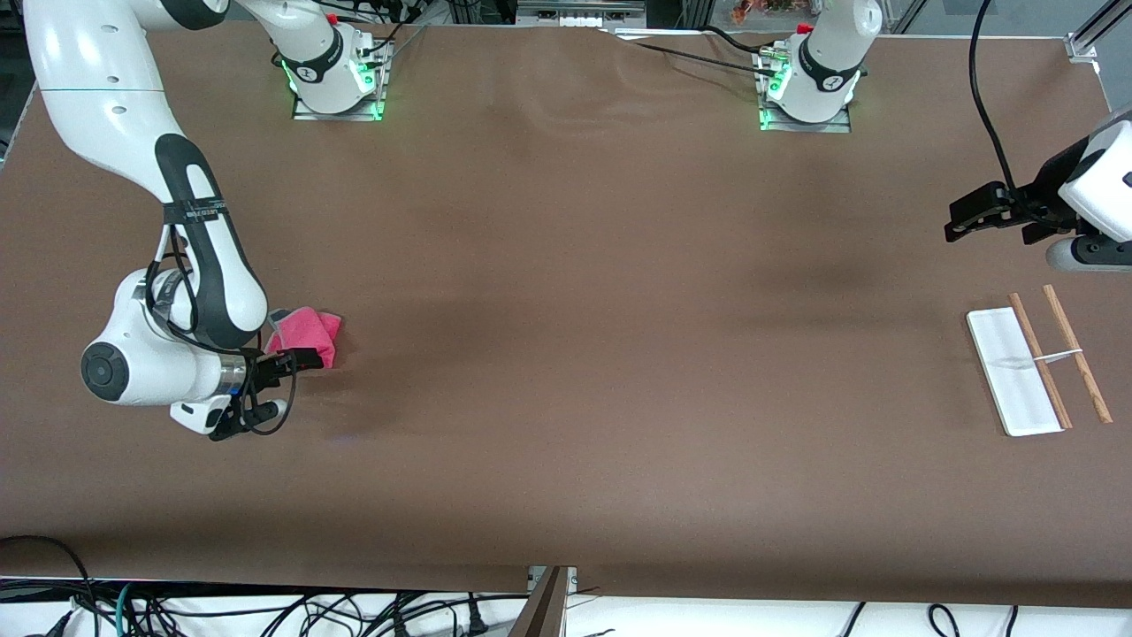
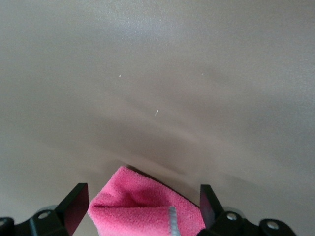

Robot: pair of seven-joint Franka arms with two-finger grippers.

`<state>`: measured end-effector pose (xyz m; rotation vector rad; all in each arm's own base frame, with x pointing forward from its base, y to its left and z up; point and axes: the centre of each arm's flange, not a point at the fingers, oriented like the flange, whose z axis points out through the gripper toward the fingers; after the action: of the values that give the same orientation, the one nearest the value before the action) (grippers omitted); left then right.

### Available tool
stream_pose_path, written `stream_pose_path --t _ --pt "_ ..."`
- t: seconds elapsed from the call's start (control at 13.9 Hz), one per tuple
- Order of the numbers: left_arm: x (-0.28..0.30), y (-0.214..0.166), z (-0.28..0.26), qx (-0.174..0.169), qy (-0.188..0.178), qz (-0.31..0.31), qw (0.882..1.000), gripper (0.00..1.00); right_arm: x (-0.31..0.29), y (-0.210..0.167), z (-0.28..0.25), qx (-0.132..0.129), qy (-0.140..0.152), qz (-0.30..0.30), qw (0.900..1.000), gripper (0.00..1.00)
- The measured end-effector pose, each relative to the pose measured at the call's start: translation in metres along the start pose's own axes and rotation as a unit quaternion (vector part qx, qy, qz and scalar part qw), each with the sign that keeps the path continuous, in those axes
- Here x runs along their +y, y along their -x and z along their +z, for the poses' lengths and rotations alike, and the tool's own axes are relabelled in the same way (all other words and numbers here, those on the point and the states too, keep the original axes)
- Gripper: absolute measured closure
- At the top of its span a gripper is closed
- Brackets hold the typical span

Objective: Pass towel and hang on rack
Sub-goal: 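Reach the right gripper down to the pink towel, then close the right gripper on the towel's grey edge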

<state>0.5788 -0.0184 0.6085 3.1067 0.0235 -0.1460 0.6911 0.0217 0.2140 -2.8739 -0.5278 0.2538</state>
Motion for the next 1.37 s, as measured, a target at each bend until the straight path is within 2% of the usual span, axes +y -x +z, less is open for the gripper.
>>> stream_pose_path --t 0.58,1.08,1.37 --pt "0.0 0.0 0.0 0.0 0.0 0.0 1.0 0.0 0.014 0.016 0.003 -0.02 -0.059 0.035 0.997 0.0" --pt "0.0 0.0 0.0 0.0 0.0 0.0 1.0 0.0 0.016 0.018 0.005 -0.02 -0.076 0.044 0.996 0.0" --pt "0.0 0.0 0.0 0.0 0.0 0.0 1.0 0.0 0.016 0.021 0.01 -0.032 -0.083 0.045 0.995 0.0"
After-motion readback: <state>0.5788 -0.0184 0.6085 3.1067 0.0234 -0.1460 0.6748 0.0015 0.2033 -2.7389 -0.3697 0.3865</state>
